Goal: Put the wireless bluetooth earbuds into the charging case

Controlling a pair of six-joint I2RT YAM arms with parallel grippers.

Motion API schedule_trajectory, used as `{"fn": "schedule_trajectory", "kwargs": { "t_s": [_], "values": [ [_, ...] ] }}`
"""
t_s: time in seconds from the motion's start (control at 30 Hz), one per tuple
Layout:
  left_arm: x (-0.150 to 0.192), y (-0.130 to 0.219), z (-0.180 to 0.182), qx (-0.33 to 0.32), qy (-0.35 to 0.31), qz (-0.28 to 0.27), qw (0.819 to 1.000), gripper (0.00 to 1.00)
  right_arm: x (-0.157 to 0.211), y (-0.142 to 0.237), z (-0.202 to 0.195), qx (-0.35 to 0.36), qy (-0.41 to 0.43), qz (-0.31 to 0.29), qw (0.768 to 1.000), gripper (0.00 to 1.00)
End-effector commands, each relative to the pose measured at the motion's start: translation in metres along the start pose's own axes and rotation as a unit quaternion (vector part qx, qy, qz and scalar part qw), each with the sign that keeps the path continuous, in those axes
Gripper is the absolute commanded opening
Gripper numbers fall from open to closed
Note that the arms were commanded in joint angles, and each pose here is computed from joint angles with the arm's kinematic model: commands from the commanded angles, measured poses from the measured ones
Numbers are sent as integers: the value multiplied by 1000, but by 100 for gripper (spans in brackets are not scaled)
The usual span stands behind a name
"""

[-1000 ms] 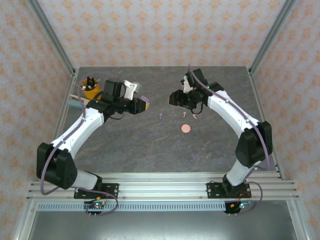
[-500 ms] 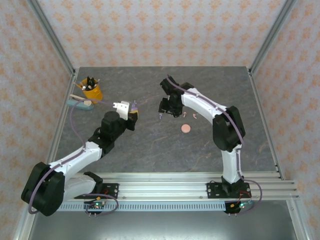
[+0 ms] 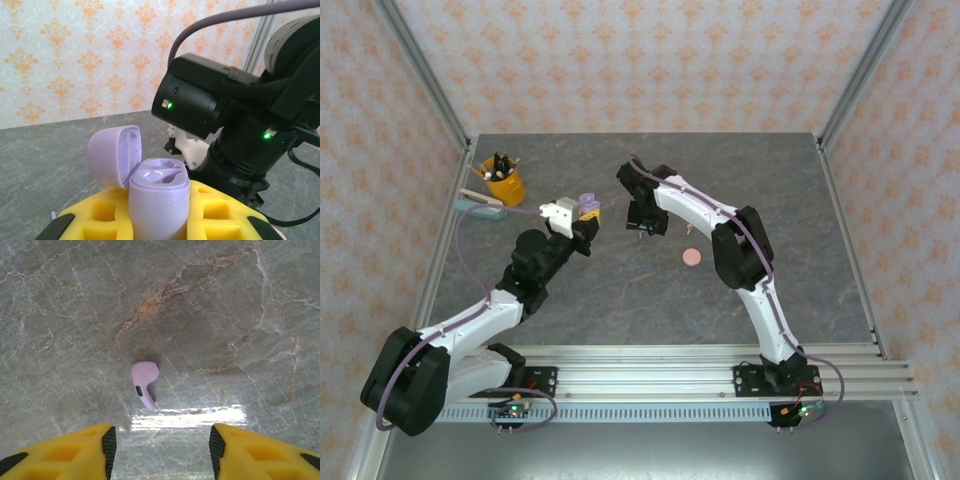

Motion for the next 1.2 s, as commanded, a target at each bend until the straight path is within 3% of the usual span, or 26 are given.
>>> {"fn": "schedule_trajectory", "kwargs": {
  "t_s": [0.0,1.17],
  "values": [
    [-24,6,-3,11,-1,-49,999,0,-1,1,-5,41,1,-10,999,52],
    [-28,9,-8,28,17,-48,998,0,-8,-39,5,75,35,-8,997,31]
  ]
}}
Point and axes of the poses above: each hand's point on the last joint's axis, 136 mm out from that joint toward the fingers, its own y axis back along the fingers, its own z axis along the line the jaws close on, x = y × z, the point moved 3 cm from there along y, back along the fingers, and after that the axes turned 6 degrees about -y, right-handed, at the moved point
